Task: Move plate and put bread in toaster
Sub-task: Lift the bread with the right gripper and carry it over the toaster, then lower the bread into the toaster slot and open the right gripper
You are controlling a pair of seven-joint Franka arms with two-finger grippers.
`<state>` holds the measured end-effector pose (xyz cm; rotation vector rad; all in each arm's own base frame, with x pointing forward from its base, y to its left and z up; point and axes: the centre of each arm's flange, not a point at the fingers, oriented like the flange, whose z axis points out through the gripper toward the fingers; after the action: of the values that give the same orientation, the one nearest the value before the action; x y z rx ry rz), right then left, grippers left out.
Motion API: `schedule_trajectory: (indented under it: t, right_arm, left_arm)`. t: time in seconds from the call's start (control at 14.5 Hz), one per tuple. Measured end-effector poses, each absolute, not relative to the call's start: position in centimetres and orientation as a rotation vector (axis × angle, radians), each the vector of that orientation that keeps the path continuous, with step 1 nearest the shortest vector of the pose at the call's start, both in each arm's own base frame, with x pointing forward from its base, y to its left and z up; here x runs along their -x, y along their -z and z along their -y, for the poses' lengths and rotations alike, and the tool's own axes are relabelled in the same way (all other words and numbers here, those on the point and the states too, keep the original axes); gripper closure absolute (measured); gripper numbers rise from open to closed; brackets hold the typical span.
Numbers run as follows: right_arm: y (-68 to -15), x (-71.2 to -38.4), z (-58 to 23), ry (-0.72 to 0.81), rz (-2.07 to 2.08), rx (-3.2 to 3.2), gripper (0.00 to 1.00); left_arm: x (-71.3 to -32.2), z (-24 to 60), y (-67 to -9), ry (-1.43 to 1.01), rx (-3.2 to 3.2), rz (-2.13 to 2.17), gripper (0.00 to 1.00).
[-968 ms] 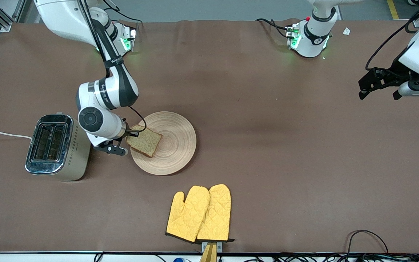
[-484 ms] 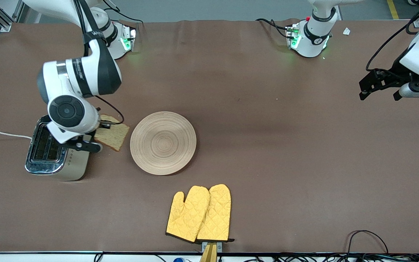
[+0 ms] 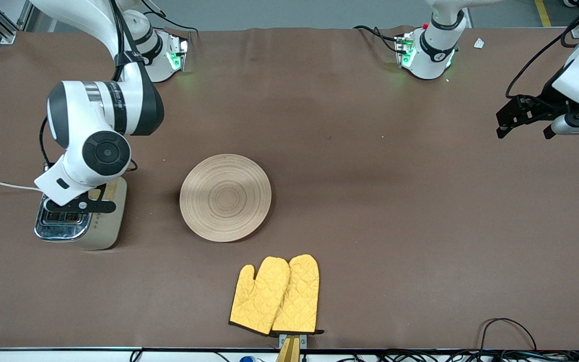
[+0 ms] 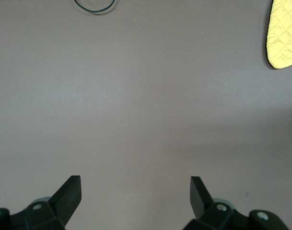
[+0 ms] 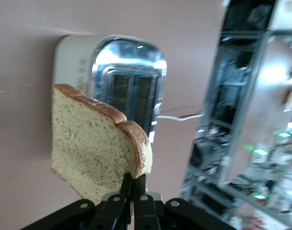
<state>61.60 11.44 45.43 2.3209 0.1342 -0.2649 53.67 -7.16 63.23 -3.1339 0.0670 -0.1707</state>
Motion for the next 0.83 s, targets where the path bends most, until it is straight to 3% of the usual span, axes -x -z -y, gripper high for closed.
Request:
schedule_trajectory:
  t: [0.83]
  right_arm:
    - [-40.4,-63.7,-6.1,0.362,-0.172,-2.114,0.96]
  left_arm:
    - [-53.7,7.2,-63.2,0.171,3.134,-0.067,0.00]
